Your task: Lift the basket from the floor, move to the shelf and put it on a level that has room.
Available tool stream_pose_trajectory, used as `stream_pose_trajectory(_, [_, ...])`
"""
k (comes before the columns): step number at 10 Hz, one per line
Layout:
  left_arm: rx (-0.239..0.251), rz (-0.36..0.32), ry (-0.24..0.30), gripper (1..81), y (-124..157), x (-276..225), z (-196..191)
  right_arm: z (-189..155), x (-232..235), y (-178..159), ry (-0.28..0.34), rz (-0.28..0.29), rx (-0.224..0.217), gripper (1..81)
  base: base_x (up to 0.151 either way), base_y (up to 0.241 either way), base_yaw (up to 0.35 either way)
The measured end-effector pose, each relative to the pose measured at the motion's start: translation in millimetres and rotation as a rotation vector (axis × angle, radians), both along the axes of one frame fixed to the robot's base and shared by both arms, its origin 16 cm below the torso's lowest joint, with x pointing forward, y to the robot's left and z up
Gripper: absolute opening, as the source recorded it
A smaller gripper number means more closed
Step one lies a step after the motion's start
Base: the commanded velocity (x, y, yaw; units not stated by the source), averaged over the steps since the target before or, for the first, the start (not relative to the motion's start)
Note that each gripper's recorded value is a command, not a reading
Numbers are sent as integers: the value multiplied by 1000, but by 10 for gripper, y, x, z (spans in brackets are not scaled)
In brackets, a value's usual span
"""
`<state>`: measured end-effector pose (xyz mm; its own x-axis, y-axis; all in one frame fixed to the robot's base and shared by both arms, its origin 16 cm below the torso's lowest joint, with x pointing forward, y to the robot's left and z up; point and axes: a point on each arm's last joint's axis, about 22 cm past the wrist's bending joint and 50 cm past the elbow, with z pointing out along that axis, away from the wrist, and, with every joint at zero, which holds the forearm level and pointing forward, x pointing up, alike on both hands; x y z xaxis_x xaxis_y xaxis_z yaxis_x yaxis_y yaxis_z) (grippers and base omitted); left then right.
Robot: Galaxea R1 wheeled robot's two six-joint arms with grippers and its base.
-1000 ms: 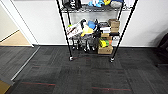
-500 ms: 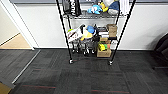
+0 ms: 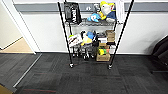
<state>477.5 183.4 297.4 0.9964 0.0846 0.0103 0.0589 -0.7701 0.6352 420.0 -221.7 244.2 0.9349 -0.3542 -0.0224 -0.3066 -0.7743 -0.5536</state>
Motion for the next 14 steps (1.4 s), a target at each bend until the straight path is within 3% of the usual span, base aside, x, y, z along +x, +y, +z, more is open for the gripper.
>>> stream_pose_trajectory(6, [-35,-65,26,10,-370,-168,418,524,-443,-350,14,-64,-23,10,0,0,0])
stream_pose_trajectory(11, [-9,-56,-60,10,-159,-87,1140,1248,-158,-216,-96,-52,0,10,0,0,0])
stream_pose_trajectory(14, [-4,-50,-118,10,-17,-76,1644,1869,110,41,-180,-22,55,10,0,0,0])
